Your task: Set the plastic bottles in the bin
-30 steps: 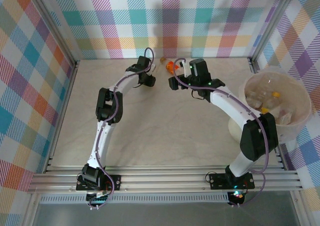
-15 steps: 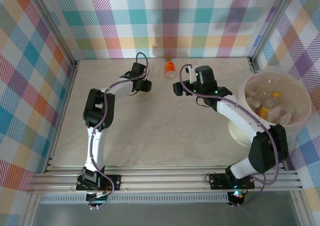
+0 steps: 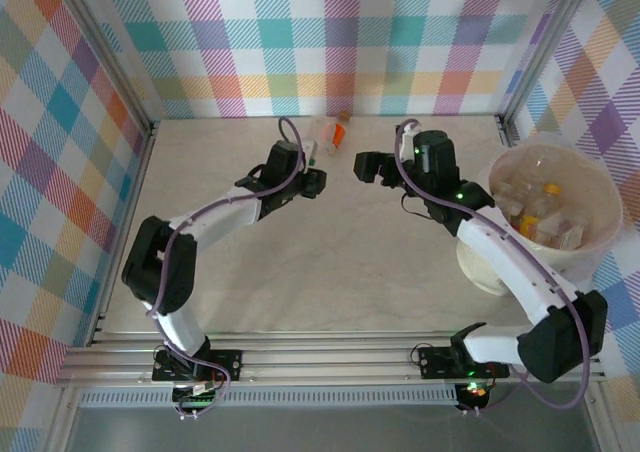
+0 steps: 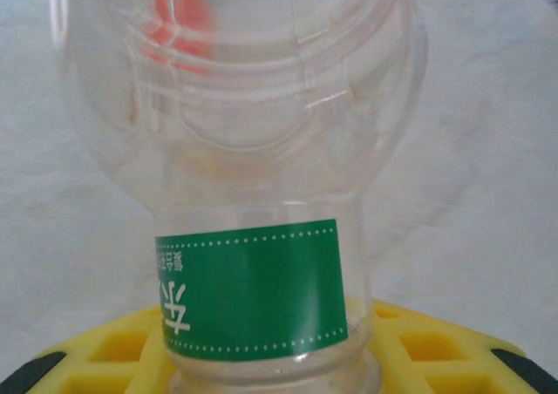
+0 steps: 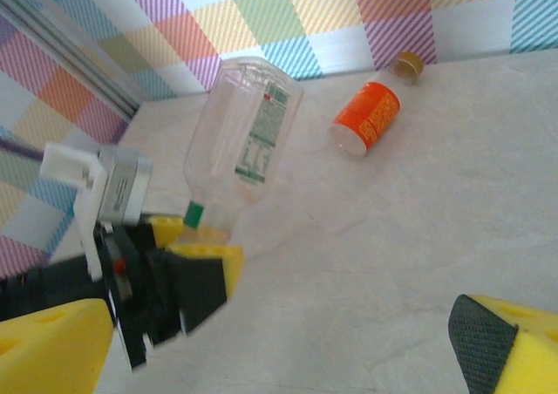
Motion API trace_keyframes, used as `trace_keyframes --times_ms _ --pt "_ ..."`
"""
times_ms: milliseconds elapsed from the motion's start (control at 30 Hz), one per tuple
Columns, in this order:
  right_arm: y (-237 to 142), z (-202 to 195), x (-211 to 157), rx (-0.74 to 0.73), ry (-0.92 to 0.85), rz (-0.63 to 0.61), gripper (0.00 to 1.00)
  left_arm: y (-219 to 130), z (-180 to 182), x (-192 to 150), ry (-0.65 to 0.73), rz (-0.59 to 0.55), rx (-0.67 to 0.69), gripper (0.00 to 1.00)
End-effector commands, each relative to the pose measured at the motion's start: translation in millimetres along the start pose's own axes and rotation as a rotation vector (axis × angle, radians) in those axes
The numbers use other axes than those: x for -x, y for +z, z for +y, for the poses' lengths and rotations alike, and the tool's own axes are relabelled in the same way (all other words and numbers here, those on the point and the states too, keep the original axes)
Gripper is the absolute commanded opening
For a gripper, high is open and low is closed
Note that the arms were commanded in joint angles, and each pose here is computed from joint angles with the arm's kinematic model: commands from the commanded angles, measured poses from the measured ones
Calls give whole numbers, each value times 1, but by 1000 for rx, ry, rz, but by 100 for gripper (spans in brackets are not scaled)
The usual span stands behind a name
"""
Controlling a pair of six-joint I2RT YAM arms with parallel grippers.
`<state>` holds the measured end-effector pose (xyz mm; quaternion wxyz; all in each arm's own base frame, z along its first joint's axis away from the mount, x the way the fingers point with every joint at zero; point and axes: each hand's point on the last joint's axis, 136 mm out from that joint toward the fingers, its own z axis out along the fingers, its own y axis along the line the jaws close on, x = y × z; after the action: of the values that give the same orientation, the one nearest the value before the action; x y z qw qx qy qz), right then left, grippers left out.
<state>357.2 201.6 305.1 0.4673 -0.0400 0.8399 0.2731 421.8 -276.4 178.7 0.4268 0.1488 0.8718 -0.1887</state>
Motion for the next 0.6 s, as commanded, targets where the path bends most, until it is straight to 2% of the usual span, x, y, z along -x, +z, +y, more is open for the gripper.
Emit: trace_keyframes --times_ms 0,133,367,567 --pt "-22 11 23 39 60 -82 100 -32 -33 23 2 -111 -62 34" --pt "-37 12 34 91 103 -107 100 -65 -72 31 66 -174 -118 34" --pt "-37 19 36 317 243 70 100 -109 -145 32 214 -238 -267 34" --pt "-33 30 38 405 231 112 100 -122 -174 35 292 -256 -317 34"
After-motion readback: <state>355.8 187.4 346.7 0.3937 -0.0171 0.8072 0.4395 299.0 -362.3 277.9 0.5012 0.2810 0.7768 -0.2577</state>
